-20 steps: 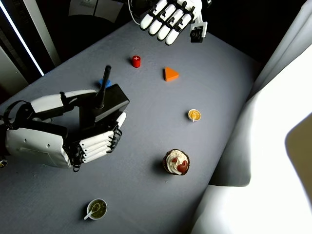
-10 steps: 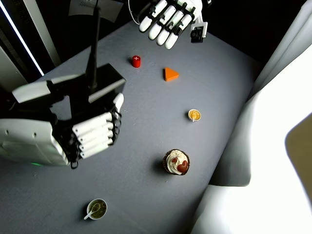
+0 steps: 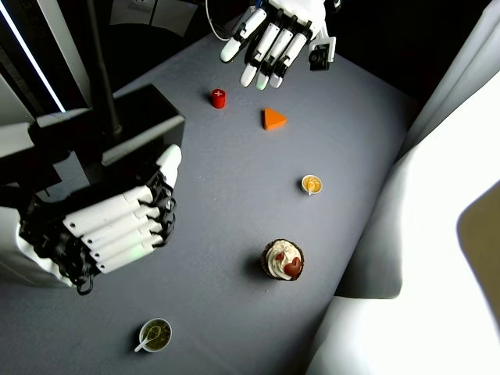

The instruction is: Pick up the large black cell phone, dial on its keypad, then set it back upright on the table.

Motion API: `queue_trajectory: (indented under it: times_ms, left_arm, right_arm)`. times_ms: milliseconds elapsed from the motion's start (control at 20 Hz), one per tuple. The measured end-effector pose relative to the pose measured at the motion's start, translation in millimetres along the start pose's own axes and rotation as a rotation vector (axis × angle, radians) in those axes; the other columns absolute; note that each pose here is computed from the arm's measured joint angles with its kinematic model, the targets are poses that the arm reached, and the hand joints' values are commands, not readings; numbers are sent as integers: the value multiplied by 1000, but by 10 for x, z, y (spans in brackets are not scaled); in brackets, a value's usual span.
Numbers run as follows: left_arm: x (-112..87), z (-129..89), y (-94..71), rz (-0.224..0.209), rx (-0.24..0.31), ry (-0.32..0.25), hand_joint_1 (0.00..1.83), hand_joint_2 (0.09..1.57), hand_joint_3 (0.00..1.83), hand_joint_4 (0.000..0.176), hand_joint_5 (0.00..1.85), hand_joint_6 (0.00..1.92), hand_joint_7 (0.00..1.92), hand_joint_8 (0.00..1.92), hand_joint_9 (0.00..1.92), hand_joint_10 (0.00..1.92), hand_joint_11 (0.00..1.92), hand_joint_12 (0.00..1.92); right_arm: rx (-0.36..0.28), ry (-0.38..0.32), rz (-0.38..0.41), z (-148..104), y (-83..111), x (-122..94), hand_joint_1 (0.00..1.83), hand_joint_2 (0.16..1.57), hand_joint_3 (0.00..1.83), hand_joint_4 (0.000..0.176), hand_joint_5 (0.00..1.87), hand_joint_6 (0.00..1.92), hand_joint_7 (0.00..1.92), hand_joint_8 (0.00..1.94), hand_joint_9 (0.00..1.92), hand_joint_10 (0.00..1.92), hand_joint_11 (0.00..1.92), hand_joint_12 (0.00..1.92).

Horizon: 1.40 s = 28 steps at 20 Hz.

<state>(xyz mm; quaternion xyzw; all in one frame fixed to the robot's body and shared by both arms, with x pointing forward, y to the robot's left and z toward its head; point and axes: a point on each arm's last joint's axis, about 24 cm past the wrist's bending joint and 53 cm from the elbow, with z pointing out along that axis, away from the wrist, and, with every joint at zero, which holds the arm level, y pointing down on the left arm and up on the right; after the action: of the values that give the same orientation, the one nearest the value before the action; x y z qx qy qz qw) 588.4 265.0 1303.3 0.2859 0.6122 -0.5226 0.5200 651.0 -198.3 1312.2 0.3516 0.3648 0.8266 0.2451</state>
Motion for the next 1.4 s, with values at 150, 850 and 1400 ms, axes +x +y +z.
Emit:
queue_trajectory:
  times_ms: [150, 850, 1400]
  left_arm:
    - [91, 38, 64, -7, -18, 28, 1314, 1262, 0, 148, 47, 6, 691, 1544, 875, 1921, 781, 1921]
    - [208, 312, 243, -76, -75, 17, 1302, 1292, 5, 148, 50, 5, 635, 1614, 719, 1921, 514, 1921]
    - [181, 599, 648, 51, -265, -68, 1299, 1303, 8, 170, 54, 0, 616, 1644, 707, 1921, 417, 1921]
  right_arm:
    - [-15, 48, 2, 30, 108, 114, 1484, 1129, 3, 0, 954, 841, 906, 1123, 793, 1192, 815, 1613]
    - [-101, 44, -69, 190, 262, 93, 1488, 1118, 1, 0, 989, 784, 886, 1038, 911, 1169, 771, 1640]
    - [-93, 57, -70, 197, 206, 156, 1485, 1127, 0, 0, 951, 858, 840, 1090, 884, 1186, 818, 1619]
